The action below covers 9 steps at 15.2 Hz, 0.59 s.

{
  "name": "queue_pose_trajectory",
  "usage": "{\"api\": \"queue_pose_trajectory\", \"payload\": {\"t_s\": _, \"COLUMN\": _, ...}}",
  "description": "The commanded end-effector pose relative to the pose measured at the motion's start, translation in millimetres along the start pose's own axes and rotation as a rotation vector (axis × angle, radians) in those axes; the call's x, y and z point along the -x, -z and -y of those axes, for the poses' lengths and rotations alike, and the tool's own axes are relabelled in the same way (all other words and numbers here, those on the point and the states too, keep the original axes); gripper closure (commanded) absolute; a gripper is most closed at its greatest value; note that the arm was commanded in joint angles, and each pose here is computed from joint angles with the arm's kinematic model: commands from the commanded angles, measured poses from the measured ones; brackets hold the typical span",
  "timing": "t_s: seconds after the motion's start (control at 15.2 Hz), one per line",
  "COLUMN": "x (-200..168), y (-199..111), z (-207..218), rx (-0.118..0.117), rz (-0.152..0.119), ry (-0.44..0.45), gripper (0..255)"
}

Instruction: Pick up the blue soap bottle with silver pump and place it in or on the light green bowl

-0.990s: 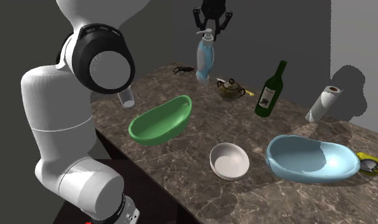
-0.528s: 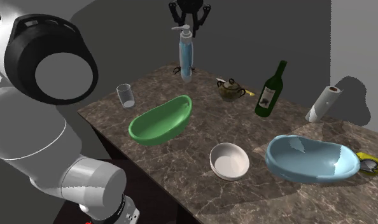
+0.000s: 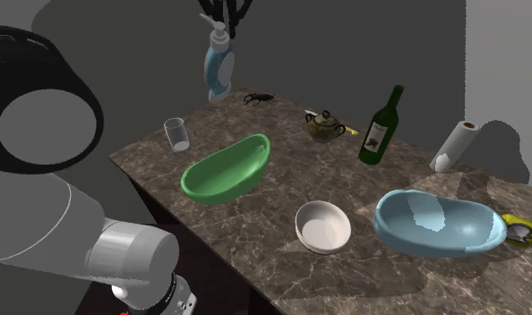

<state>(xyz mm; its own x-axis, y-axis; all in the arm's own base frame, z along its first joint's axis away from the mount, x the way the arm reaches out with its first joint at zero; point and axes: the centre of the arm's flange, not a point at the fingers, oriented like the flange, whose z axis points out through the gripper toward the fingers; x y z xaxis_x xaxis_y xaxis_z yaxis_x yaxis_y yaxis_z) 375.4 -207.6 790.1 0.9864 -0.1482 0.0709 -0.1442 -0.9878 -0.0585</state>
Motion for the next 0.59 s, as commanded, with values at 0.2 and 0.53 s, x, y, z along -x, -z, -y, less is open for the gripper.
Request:
{"api": "queue_pose_trajectory", "payload": {"t_s": 0.2, "x": 15, "y": -5, "z": 24, "rx": 0.001, "rz": 0.0, "ry": -0.001, "gripper": 255}}
{"api": "queue_pose_trajectory", "payload": {"t_s": 0.53, "x": 17, "y": -31, "z": 22, "rx": 0.001, "rz": 0.0, "ry": -0.001, "gripper": 255}}
